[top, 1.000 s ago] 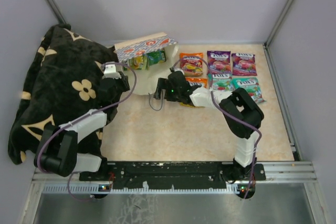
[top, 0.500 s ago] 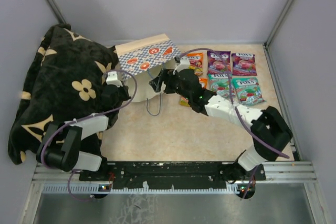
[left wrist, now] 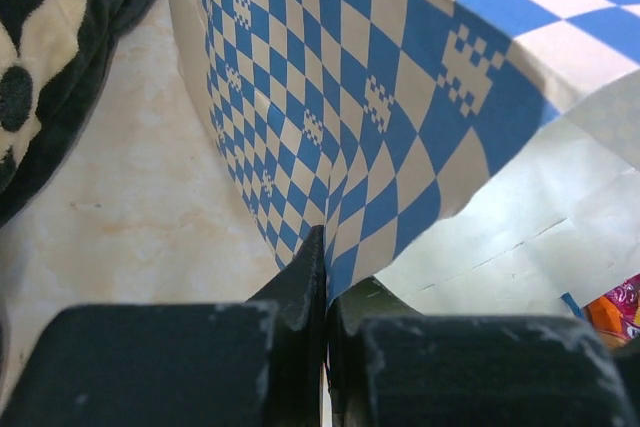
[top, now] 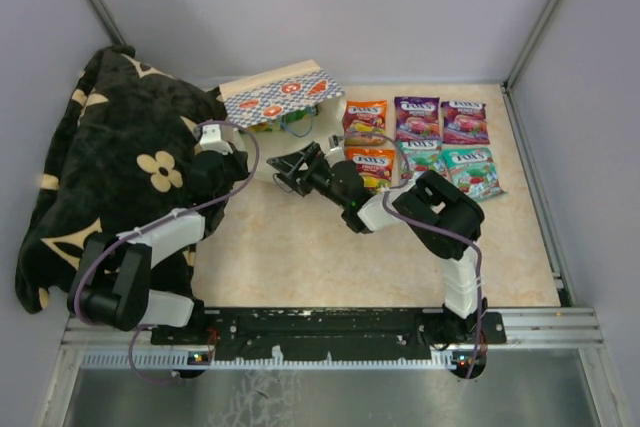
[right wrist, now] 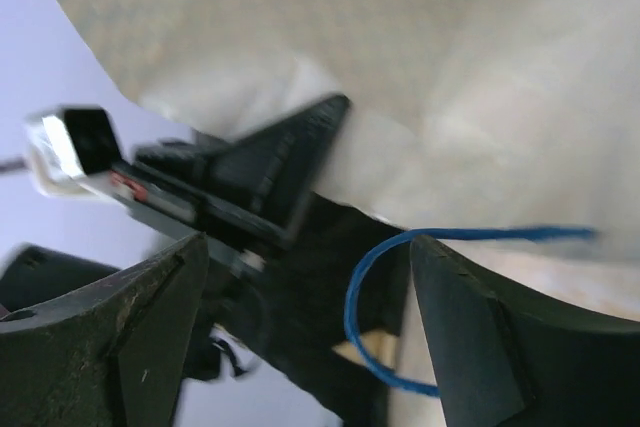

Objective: Take the snacks out of the paper bag
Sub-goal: Adjust the paper bag at the center of the board.

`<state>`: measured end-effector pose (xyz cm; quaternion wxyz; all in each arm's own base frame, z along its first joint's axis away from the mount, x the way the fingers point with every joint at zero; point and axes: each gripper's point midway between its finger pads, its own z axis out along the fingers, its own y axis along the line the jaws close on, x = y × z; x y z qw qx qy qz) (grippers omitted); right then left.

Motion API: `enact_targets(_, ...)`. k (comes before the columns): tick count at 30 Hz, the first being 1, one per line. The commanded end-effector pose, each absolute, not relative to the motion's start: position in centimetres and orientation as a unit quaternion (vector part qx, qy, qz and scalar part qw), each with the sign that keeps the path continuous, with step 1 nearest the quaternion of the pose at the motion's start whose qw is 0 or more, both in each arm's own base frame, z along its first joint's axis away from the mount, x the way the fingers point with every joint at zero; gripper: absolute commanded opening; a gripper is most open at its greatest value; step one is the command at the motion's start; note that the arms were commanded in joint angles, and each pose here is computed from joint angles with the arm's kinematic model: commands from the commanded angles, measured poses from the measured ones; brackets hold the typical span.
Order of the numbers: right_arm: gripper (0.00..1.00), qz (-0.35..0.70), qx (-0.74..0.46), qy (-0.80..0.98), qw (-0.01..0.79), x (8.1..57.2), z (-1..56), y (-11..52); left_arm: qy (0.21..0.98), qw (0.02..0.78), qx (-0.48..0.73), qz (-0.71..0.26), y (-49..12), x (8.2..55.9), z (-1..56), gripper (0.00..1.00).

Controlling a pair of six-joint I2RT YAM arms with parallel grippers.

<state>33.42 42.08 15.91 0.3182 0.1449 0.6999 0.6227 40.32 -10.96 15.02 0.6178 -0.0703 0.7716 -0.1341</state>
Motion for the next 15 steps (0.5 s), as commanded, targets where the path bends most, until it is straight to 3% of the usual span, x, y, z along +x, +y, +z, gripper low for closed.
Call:
enact_targets(1, 0.81, 0.739, 0.216, 0.579, 0.268, 34.9, 23.2, 43.7, 0.760, 0.625, -0.067, -0.163, -11.8, 40.1, 16.0, 0.00)
enact_targets(5, 0.78, 0.691, 0.293, 0.617, 0.237, 36.8, 19.4, 44.0, 0.758, 0.627, -0.068, -0.168, -11.8, 39.8, 15.9, 0.00)
enact_targets(15, 0.92, 0.541, 0.384, 0.709, 0.241, 41.4, 15.3, 45.2, 0.751, 0.630, -0.061, -0.191, -12.5, 39.3, 16.3, 0.00)
